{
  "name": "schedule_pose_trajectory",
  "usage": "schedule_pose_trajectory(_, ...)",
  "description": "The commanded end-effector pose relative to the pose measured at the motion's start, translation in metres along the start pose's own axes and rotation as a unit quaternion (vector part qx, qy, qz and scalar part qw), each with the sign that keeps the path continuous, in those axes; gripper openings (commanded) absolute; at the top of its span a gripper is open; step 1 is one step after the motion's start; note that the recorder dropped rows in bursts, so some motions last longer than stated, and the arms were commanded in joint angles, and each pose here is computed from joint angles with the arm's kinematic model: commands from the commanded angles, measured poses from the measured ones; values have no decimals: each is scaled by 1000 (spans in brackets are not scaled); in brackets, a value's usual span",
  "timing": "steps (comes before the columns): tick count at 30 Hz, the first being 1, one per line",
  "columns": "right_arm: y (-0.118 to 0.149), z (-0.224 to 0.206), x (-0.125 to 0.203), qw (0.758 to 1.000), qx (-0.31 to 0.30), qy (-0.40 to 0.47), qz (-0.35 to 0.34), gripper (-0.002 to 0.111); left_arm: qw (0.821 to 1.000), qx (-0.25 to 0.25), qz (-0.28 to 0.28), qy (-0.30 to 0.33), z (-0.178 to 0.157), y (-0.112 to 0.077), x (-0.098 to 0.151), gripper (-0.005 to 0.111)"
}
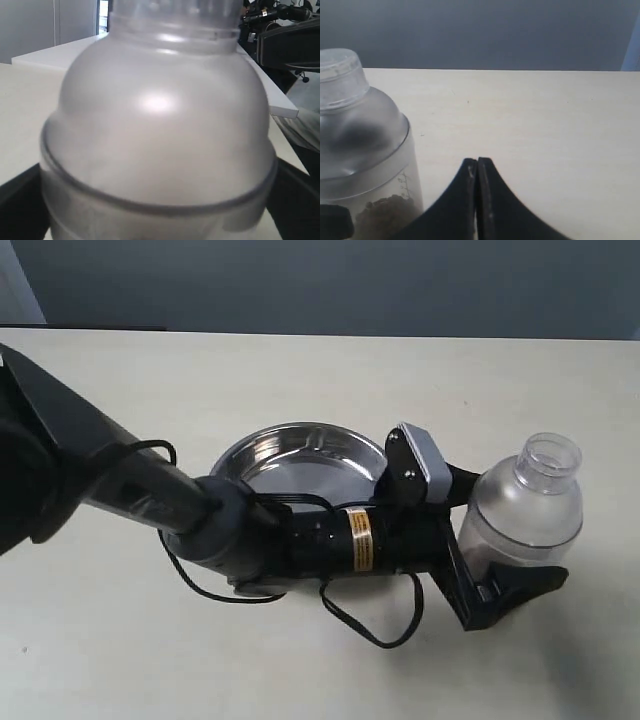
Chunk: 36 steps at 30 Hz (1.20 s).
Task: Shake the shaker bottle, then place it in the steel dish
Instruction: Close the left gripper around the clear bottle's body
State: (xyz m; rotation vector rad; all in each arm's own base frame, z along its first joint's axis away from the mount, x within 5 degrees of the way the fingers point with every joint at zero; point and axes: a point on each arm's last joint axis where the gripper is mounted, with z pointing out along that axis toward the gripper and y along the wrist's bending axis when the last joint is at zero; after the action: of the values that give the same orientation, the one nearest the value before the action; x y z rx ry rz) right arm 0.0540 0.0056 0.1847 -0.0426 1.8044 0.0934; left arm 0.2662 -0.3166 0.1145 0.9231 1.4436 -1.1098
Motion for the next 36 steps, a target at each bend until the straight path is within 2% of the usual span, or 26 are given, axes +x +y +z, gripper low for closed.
schedule_pose_trajectory(1, 0, 0, -1, 1000, -1, -8, -1, -1, 1000, -11, -2, 7, 6, -3, 0, 102)
schedule_pose_trajectory(4, 0, 0, -1, 1000, -1, -8, -1, -1, 999, -32, -18, 14, 6, 1, 4, 102)
schedule_pose_trajectory(6, 0, 0, -1, 1000, -1, -8, -1, -1, 999, -38, -28, -2, 6, 3, 6, 102)
schedule_pose_trajectory(12, 0, 0, -1, 1000, -1, -8, -1, -1, 998, -21, -44, -40, 13, 5, 7, 102)
schedule_pose_trajectory(33, 0, 0, -1, 1000, -1, -8, -1, -1, 999, 6, -42, -25, 28, -3, 8, 102)
schedule_pose_trajectory(36, 0, 0, -1, 1000, -1, -8, -1, -1, 997, 5, -67, -23, 28, -3, 8, 102)
